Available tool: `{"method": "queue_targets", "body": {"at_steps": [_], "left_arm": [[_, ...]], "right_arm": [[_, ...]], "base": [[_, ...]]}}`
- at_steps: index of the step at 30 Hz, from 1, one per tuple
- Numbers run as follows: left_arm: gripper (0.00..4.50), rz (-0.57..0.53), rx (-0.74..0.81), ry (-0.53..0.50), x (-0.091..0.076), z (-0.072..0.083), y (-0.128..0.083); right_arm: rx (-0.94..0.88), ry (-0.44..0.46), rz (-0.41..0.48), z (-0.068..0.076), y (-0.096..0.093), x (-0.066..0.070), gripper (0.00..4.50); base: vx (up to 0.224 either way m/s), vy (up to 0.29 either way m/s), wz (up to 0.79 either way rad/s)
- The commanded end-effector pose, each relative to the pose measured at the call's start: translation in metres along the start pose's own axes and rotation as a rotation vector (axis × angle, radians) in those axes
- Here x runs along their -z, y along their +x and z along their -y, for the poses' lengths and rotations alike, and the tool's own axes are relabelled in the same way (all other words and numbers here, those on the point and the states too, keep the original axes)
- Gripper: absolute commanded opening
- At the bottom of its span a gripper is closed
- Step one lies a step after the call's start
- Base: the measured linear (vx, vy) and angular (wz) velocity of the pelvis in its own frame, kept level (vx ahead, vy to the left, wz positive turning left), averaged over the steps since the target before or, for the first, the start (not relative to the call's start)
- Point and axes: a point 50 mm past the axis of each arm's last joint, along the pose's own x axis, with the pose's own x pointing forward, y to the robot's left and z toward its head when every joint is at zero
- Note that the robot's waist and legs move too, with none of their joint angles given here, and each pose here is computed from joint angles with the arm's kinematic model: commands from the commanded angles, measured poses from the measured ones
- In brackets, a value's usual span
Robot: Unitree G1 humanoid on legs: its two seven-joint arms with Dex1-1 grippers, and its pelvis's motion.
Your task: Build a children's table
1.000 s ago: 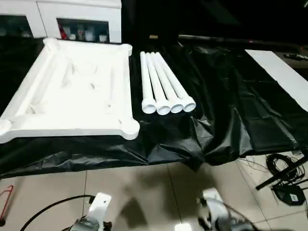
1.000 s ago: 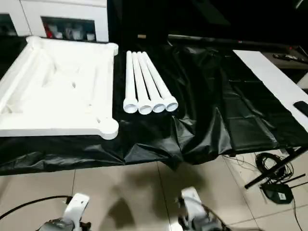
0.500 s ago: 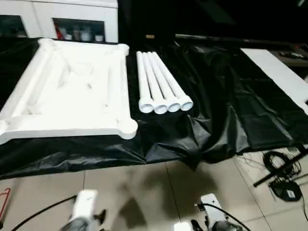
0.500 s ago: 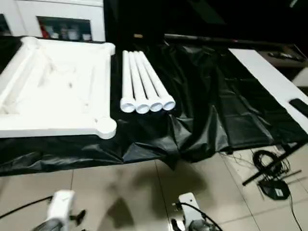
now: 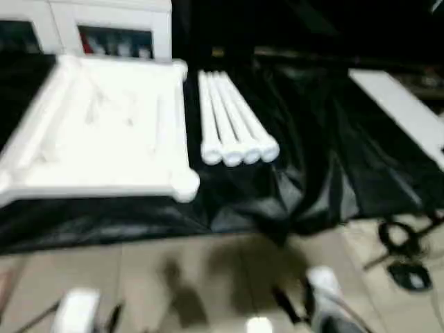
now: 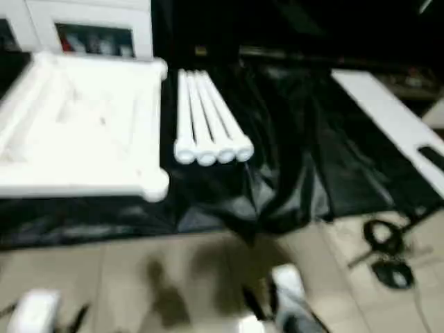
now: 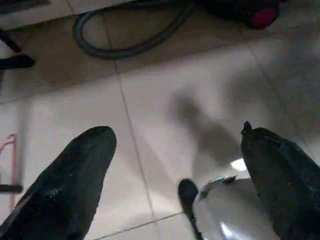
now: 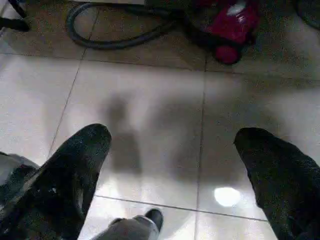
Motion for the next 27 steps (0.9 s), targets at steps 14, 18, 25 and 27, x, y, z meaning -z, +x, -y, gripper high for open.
{"method": "queue_targets", "body": {"at_steps": [14, 18, 25, 27], "left_arm": [[4.5, 0.466, -0.14, -0.052, -0.135, -0.036, -0.052], [4.5, 0.609, -0.117, 0.041, -0.176, -0.023, -0.048], [4.5, 0.665, -0.258, -0.023, -0.215, -0.027, -0.024], [4.5, 0.661, -0.323, -0.051, -0.221, -0.029, -0.012]], "right_arm": [[-0.174, -0.058, 0.362, -0.015, -0.06, -0.123, 4.46], [-0.192, -0.094, 0.435, -0.015, -0.044, -0.158, 4.46], [0.122, -0.186, 0.576, 0.006, 0.004, -0.222, 4.46], [0.109, -0.113, 0.574, 0.004, 0.018, -0.229, 4.46]], "base": [[0.0, 0.0, 0.0], [0.0, 0.0, 0.0], [0.0, 0.0, 0.0], [0.0, 0.0, 0.0]]}}
